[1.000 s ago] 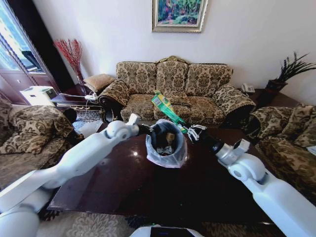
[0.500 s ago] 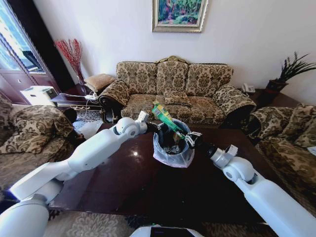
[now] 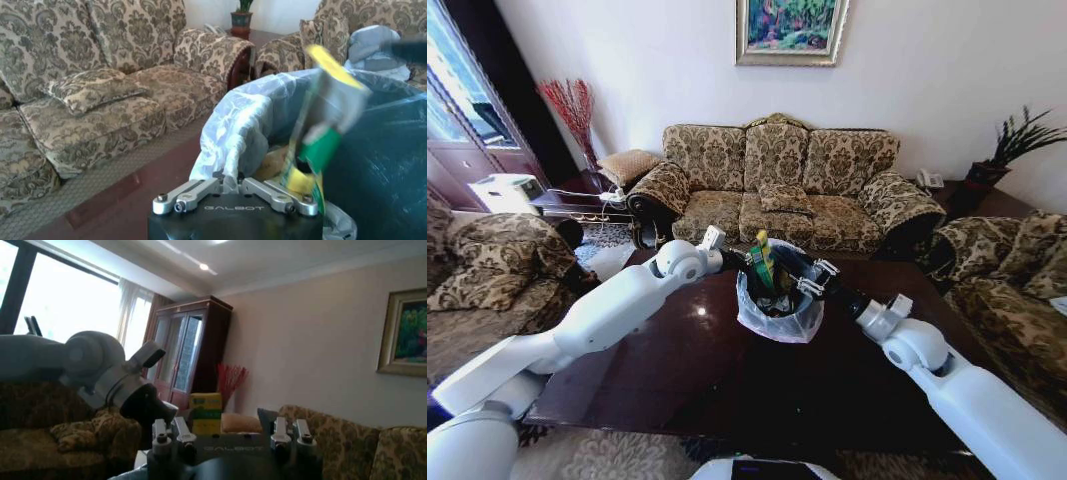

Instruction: Move to the front of the table and place the trash on the table into the trash bin.

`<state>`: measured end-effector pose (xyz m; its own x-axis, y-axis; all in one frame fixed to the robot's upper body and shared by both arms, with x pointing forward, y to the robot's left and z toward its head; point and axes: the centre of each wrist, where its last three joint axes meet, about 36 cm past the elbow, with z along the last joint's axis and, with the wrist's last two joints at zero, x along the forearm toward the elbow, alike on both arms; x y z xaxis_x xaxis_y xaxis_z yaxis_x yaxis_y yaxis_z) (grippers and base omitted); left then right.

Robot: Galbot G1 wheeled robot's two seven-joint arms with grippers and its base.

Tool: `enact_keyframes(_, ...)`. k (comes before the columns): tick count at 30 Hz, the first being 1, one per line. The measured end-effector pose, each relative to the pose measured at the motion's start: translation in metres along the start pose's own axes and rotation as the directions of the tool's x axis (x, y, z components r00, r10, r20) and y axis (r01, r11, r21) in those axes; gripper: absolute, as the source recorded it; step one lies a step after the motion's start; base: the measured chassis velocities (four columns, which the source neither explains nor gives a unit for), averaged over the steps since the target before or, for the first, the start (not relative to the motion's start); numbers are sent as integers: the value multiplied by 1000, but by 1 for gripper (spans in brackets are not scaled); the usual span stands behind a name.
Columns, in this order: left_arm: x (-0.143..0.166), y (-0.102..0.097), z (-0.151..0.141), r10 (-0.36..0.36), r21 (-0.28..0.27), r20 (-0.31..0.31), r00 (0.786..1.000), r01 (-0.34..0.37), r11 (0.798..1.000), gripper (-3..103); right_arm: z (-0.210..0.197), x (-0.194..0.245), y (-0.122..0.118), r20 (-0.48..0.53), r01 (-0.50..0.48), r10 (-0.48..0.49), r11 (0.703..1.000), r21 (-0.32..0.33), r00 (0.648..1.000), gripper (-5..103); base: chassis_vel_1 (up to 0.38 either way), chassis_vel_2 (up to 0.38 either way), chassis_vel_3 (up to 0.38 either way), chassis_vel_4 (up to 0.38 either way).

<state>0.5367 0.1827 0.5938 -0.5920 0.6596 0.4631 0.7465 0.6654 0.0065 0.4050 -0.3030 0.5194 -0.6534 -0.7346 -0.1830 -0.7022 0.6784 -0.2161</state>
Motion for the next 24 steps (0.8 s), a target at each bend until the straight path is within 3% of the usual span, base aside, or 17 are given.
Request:
enact_keyframes(1, 0, 0, 0, 0, 0, 0, 1000, 0, 1000, 0, 0, 0, 0, 0, 0, 0, 1000, 0, 1000, 63, 0, 0, 0, 0)
enact_keyframes(4, 4, 4, 2, -16, 12, 5, 1000, 16, 1000, 0, -24, -2, 2, 62, -87, 87, 996, -13, 994, 80, 0, 0, 0, 0)
enact_keyframes(6, 5, 6, 3, -25, 17, 6, 1000, 25, 1000, 0, -29, -3, 2, 75, -109, 110, 994, -20, 991, 80, 0, 0, 0, 0)
enact_keyframes(9, 22, 29, 10, -160, 37, 11, 987, 159, 987, 0, -58, -2, 3, 123, -217, 222, 975, -58, 967, 95, 0, 0, 0, 0)
enact_keyframes(11, 26, 34, 10, -191, 33, 10, 982, 190, 981, 0, -61, -2, 1, 126, -229, 235, 972, -60, 964, 95, 0, 0, 0, 0)
enact_keyframes(12, 39, 47, 11, -263, 22, 9, 965, 262, 965, 0, -65, 2, -2, 126, -253, 259, 966, -60, 958, 98, 0, 0, 0, 0)
enact_keyframes(14, 59, 59, 11, -327, 10, 14, 945, 327, 945, 0, -64, 6, -7, 119, -281, 286, 958, -56, 951, 100, 0, 0, 0, 0)
enact_keyframes(20, 105, 59, 21, -360, -17, 9, 933, 360, 933, 0, -57, 7, -7, 98, -331, 337, 941, -73, 937, 100, 0, 0, 0, 0)
enact_keyframes(23, 136, 47, 41, -389, -25, -19, 921, 389, 921, 0, -56, 6, 6, 8, -435, 437, 897, -76, 900, 100, 0, 0, 0, 0)
enact_keyframes(24, 136, 47, 41, -389, -25, -19, 921, 389, 921, 0, -56, 6, 6, 8, -435, 437, 897, -76, 900, 100, 0, 0, 0, 0)
